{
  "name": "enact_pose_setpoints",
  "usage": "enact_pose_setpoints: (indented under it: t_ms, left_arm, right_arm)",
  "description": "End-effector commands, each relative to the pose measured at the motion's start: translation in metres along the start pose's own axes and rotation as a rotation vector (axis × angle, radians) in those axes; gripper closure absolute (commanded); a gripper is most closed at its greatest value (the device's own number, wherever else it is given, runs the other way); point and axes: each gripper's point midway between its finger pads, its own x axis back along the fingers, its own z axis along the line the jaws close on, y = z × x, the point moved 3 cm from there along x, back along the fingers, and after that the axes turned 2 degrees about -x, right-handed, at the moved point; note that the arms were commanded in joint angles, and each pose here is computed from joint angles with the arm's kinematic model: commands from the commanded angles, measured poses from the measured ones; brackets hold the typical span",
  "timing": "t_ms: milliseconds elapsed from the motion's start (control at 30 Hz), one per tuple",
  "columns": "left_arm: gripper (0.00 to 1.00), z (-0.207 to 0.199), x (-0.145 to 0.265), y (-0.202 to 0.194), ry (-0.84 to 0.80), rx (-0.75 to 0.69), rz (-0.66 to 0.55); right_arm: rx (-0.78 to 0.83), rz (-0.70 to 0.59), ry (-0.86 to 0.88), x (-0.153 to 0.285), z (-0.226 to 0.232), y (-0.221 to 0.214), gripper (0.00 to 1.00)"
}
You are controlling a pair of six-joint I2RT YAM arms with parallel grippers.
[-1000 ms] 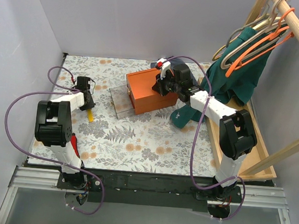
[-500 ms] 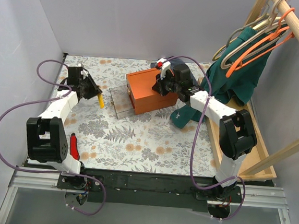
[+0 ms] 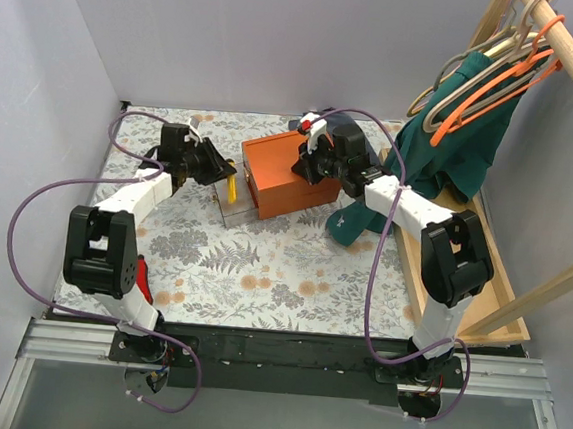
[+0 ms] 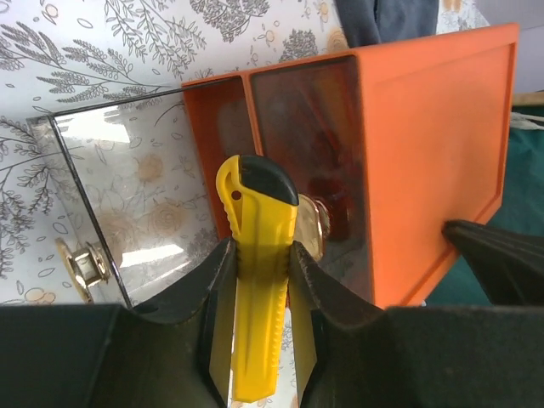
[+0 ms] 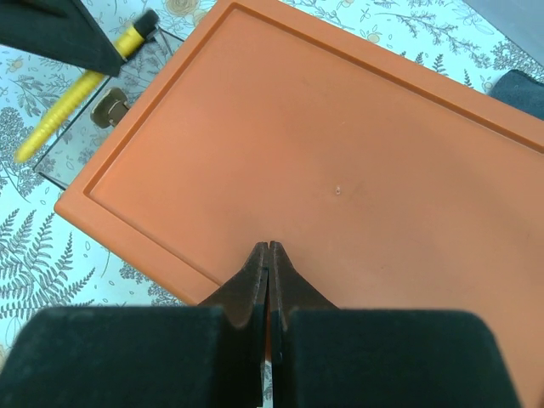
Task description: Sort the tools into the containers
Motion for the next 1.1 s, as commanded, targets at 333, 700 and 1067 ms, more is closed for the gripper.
enact_pose_setpoints:
  t_ms: [333,700,1067]
  left_arm:
    - [0.38,-0.011,0.043,0.048,0.088,-0.132,-0.111]
    - [0.32,0.152,0.159,-0.012,0.66,-0.532,0.262]
    - [0.31,0.186,0.179,-0.072,0.764,-0.357,0.411]
  right_arm:
    - [-0.06,0.268,-0.017,0.011,0.002,-0.082,0.99]
    - [-0.089,0.274,-0.004,0.008,0.002,-0.082,0.99]
    - [-0.187,0.39,0.0,0.004,0.003,-0.095,0.99]
